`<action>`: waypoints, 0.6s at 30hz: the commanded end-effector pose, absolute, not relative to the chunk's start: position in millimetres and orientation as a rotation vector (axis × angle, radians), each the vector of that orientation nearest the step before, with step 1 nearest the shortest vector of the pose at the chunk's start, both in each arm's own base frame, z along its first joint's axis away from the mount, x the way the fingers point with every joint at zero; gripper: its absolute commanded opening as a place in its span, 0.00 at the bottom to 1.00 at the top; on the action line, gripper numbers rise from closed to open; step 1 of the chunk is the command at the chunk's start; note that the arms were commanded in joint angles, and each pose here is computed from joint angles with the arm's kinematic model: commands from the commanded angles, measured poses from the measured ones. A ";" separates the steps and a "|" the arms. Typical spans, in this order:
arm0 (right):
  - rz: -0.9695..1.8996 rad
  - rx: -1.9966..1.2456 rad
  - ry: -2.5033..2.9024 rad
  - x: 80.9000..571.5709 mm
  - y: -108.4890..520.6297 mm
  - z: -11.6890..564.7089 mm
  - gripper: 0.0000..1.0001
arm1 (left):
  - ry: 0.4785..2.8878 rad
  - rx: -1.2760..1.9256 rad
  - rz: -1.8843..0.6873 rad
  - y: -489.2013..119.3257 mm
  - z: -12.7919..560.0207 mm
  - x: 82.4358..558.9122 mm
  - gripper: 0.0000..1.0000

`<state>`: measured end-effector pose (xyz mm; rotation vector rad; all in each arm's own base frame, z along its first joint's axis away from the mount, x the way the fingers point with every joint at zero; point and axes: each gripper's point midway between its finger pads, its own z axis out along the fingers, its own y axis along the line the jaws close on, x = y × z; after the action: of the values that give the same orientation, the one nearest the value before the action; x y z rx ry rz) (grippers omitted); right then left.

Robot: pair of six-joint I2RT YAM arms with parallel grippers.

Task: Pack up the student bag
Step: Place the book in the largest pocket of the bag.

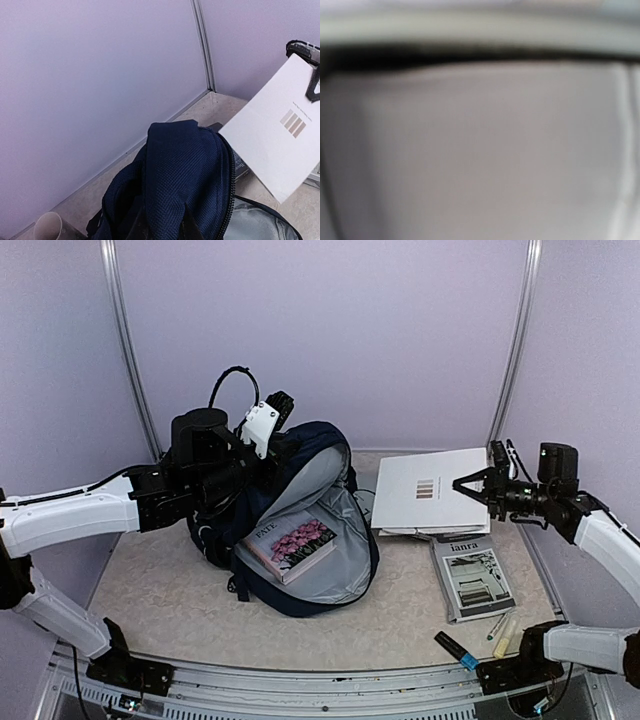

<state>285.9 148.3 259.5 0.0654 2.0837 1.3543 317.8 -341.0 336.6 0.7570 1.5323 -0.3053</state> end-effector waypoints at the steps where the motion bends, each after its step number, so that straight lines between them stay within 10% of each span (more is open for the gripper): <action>1: 1.552 0.090 2.145 260.5 199.9 237.5 0.24 | 1.396 0.667 -0.372 -336.5 388.9 311.1 0.00; 18: 1.783 0.284 2.108 310.7 310.5 186.7 0.25 | 1.209 0.710 -0.517 -364.5 437.6 234.2 0.00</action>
<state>293.3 294.3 166.0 0.2626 2.2369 1.7145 262.5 -367.5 356.0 0.8267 1.4447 -0.4029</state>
